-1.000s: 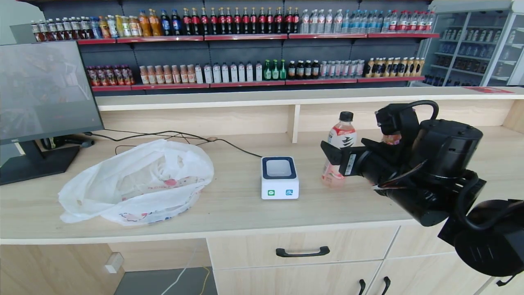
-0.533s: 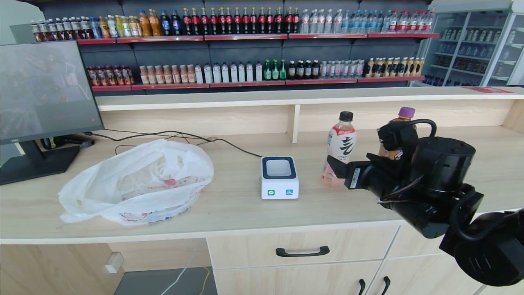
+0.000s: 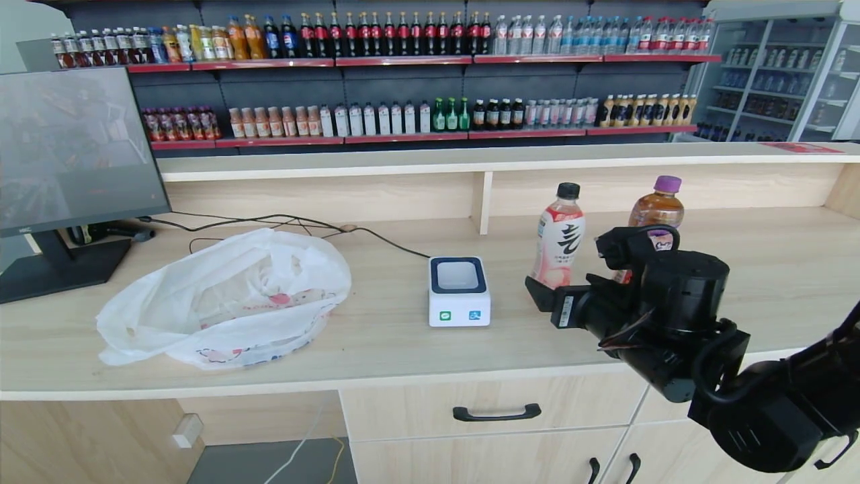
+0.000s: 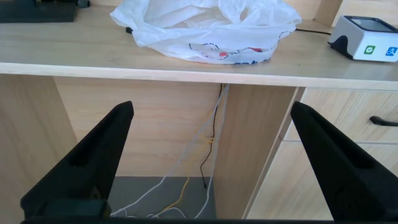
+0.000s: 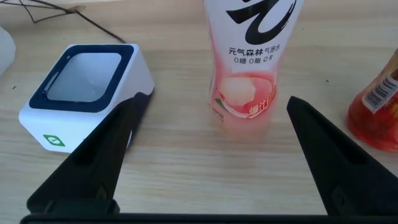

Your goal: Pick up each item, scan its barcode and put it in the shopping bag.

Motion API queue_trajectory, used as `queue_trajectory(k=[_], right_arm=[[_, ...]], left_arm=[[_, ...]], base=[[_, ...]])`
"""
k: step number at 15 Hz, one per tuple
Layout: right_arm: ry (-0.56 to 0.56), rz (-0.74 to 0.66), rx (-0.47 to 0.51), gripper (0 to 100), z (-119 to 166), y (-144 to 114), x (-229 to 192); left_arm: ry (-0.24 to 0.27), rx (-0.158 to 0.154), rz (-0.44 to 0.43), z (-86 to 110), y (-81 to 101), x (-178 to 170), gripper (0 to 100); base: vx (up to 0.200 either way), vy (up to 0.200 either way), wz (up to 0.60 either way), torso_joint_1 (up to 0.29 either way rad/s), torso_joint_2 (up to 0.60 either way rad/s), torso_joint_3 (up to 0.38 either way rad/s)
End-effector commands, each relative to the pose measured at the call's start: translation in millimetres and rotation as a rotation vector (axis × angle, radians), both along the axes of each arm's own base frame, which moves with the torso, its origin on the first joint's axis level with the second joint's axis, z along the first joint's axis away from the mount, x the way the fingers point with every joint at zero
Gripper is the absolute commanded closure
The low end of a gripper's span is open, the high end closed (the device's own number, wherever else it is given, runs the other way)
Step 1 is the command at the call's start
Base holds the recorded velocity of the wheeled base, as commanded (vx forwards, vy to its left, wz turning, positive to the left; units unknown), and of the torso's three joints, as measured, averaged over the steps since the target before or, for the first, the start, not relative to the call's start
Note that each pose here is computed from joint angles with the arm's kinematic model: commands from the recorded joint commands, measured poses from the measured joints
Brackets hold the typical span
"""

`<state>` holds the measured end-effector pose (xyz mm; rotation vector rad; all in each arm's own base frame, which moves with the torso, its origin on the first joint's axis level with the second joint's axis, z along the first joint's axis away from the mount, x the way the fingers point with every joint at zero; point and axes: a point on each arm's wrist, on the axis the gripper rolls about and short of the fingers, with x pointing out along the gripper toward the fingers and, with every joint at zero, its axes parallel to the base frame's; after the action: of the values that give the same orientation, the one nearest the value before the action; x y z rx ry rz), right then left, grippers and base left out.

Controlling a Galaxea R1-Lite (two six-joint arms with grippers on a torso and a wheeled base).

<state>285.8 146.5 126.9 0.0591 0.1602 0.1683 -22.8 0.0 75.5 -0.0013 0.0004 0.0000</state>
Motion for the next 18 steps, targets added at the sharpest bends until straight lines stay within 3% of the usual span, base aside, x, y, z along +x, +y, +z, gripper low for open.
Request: queue_trajectory(k=[1,18], right_arm=[[0.016,-0.006,-0.007,0,-6.3,-3.8,7.0],[-0.012,-0.028,-0.036,0,-17.9,-3.3,54.9]], left_arm=[[0.000,0.000,0.000,0.0,0.0,0.0,0],[0.000,0.000,0.000,0.0,0.0,0.0,0]], base=[[0.000,0.000,0.00,0.000,0.00,0.000],[0.000,0.000,0.00,0.000,0.00,0.000]])
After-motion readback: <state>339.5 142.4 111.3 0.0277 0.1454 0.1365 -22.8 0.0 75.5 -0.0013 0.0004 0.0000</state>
